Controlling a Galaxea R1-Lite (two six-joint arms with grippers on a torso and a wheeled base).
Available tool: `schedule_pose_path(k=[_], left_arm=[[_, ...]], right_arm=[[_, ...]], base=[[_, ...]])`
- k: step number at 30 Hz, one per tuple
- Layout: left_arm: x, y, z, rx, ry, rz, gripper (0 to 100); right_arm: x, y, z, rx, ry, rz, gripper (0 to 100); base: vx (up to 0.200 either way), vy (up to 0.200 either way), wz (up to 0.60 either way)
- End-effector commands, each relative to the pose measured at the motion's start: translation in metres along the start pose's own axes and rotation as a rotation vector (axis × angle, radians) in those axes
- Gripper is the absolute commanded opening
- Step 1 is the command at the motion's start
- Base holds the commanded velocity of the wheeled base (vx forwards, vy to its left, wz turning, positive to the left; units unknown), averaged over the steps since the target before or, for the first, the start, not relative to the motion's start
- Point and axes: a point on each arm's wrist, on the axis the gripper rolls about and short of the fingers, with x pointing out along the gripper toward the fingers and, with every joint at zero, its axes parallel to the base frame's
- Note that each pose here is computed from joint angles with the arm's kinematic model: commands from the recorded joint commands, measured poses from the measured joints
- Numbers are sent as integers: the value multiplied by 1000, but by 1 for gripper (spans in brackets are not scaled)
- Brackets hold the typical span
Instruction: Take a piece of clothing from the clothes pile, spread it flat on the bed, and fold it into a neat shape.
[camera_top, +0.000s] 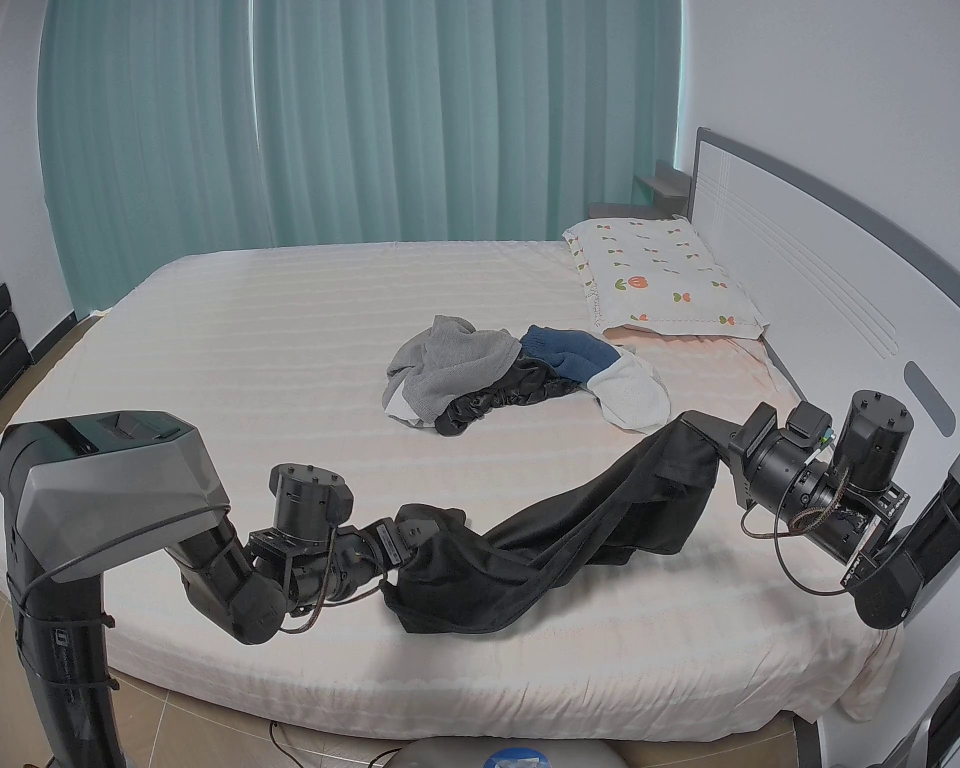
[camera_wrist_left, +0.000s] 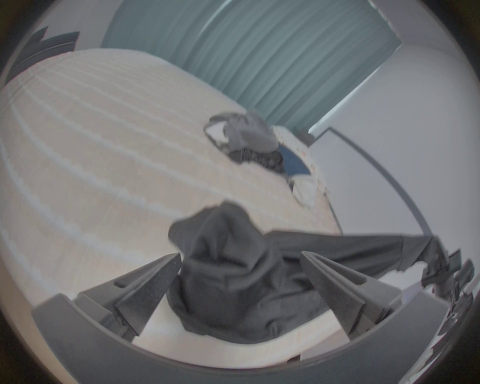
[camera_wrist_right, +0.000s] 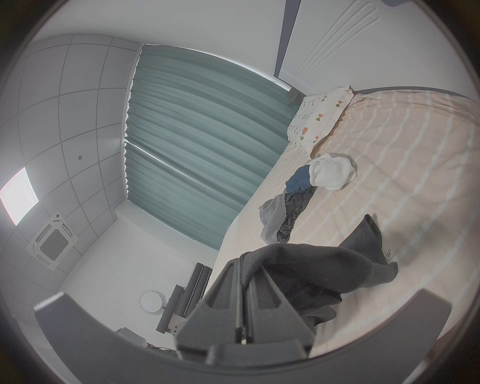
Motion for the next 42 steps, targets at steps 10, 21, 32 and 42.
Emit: schedule_pose_path(k=[10,21,32,42], left_arm=[[13,-39,-56,-77,241,64,100],[22,-44,-62,-46,221,182,100],[27,-41,-63,-29,185,259,100],[4,-42,-37,-62,157,268,100]], right_arm=[[1,-1,-1,1,4,-4,0],[-1,1,2,-4,-8,1,0],[0,1,6,-25,-29,0,0],[3,-4,4,-23,-24,-14,0]], base=[[0,0,0],[0,0,0],[0,0,0],[0,0,0]])
